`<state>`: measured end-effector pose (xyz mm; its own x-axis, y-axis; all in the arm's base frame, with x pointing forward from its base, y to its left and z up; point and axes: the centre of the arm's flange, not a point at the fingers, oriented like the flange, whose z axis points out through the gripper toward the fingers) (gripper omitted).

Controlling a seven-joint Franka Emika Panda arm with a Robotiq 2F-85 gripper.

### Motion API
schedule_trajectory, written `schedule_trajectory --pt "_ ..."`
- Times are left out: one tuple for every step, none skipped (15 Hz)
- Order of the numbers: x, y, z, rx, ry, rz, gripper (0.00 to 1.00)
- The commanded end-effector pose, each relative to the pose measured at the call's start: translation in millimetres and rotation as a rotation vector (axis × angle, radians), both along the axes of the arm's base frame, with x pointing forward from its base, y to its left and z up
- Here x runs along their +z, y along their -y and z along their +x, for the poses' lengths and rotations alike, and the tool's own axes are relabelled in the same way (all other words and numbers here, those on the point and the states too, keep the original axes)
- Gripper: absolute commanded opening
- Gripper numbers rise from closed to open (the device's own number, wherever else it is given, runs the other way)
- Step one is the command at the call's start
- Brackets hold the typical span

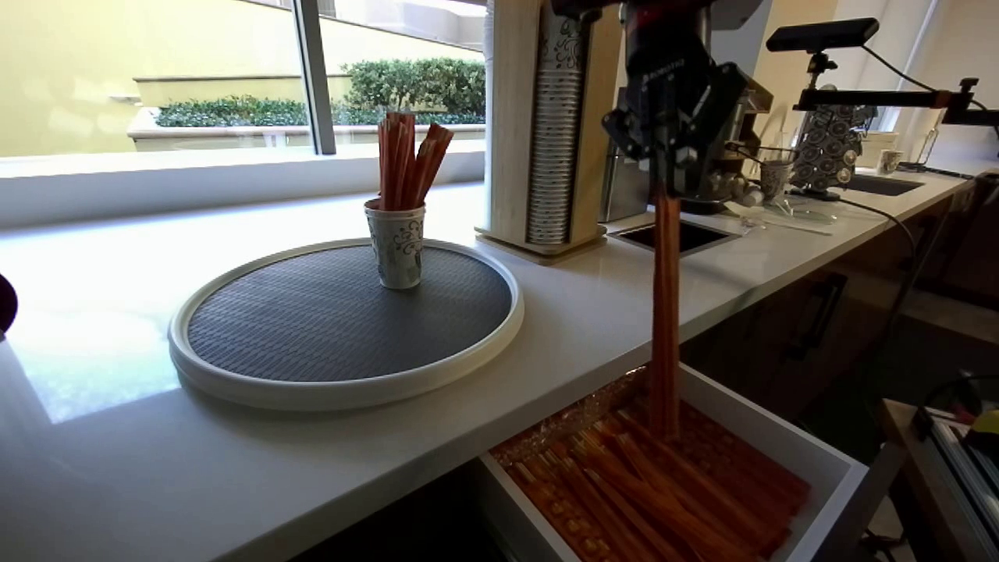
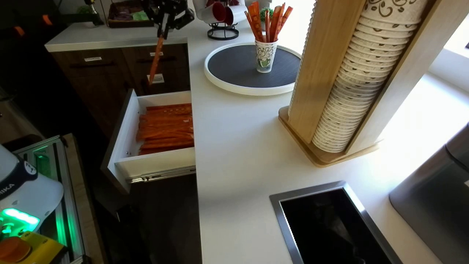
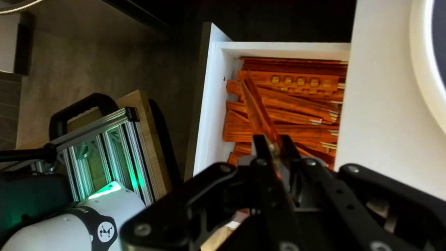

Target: Pick one pack of chopsticks and place it in the drawer

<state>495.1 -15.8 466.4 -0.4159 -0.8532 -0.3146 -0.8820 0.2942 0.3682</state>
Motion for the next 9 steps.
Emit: schedule_trajectory --pt "-37 3 -15 -0.002 -0.074 -0.019 0.03" --pt "-46 3 -16 -0.004 -0.093 -0.027 0.03" --pt "-62 7 -17 -0.002 -0.127 -0.087 0.03" --pt "-73 12 -19 -0.006 -0.16 -0.142 0.03" --pt "-52 9 -15 0.008 -0.121 -0.069 0.12" --pt "-62 11 -17 0.01 -0.145 -0.097 0.12" --pt "-69 13 -18 0.013 -0.159 -0.11 0.12" --pt "-72 13 -17 0.014 -0.166 -0.114 0.12" --pt "-73 13 -17 0.014 -0.169 -0.115 0.12"
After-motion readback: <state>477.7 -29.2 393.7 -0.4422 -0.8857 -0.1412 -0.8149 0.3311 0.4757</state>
